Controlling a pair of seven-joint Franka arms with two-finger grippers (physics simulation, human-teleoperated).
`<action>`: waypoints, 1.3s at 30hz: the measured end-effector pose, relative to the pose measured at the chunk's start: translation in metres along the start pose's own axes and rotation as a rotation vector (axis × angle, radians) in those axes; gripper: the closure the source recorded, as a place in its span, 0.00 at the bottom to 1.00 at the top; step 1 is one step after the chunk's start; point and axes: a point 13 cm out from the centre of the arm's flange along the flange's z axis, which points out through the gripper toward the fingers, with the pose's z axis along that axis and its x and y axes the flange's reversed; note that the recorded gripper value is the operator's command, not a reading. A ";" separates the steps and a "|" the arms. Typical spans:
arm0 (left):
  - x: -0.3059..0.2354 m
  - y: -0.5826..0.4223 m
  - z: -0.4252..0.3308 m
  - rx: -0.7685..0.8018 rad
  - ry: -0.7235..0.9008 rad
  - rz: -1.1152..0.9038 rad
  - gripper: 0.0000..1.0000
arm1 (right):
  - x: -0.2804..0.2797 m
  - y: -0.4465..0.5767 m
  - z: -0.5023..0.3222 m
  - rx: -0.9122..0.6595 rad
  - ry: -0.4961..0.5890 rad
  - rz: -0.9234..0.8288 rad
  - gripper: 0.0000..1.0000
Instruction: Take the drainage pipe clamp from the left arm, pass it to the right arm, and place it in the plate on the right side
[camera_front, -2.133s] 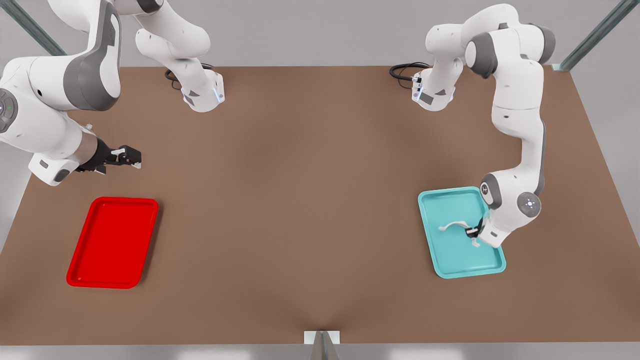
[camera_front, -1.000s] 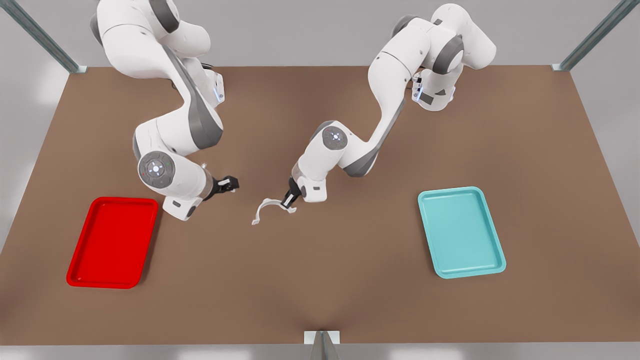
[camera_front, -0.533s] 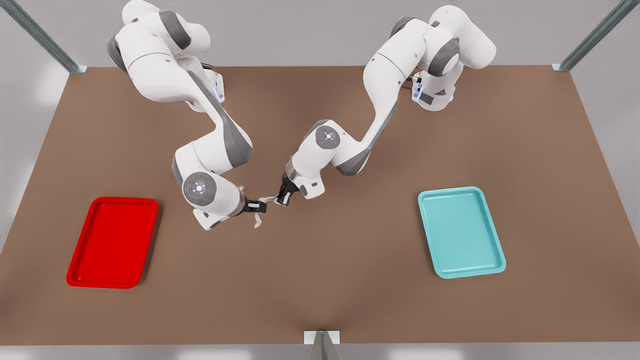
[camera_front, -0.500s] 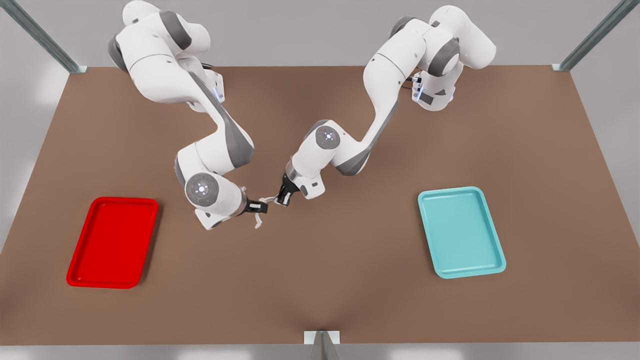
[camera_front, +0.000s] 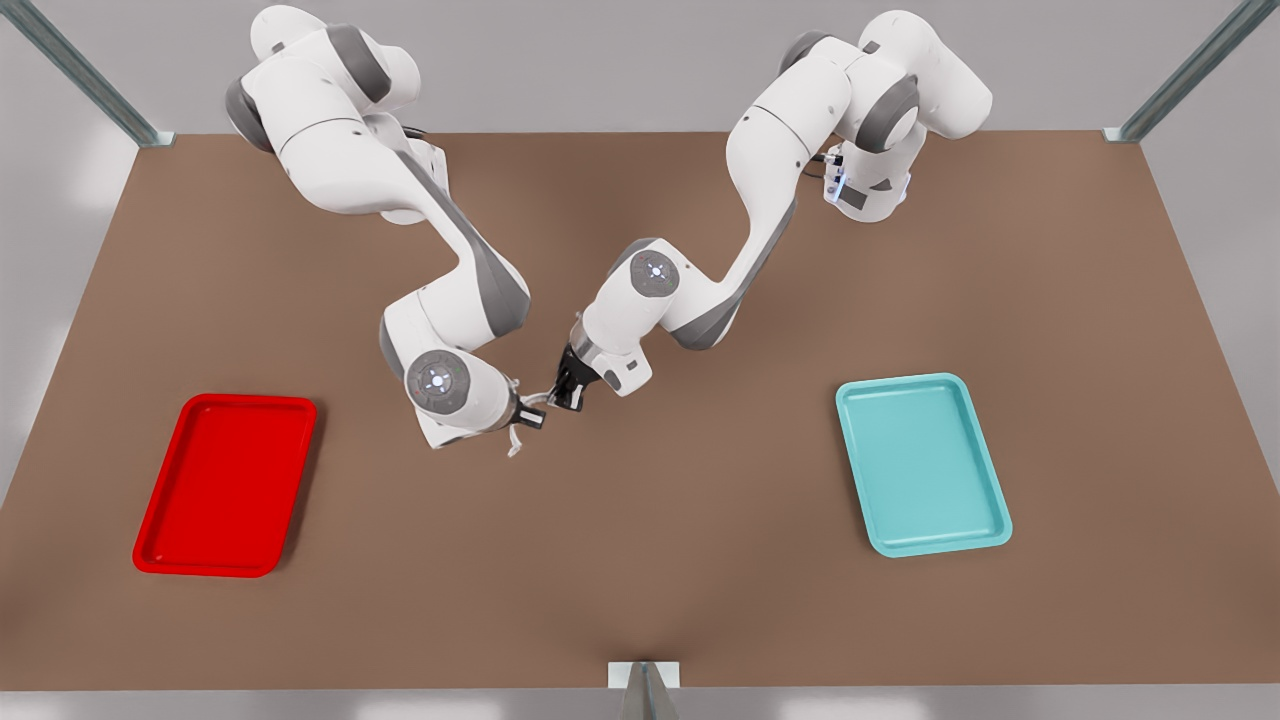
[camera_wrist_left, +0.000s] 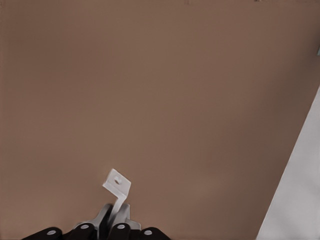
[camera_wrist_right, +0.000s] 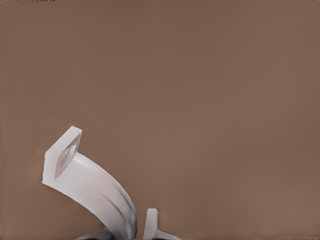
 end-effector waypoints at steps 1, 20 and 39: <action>0.000 0.000 0.000 0.000 0.000 -0.006 0.79 | 0.000 0.000 0.000 -0.002 0.000 0.010 0.79; -0.224 -0.157 -0.212 -0.141 -0.055 -0.283 0.00 | -0.068 -0.114 -0.005 0.015 0.014 0.205 0.79; -0.469 -0.103 -0.475 -0.435 -0.341 0.755 0.00 | -0.205 -0.515 0.115 -0.184 0.066 0.131 0.21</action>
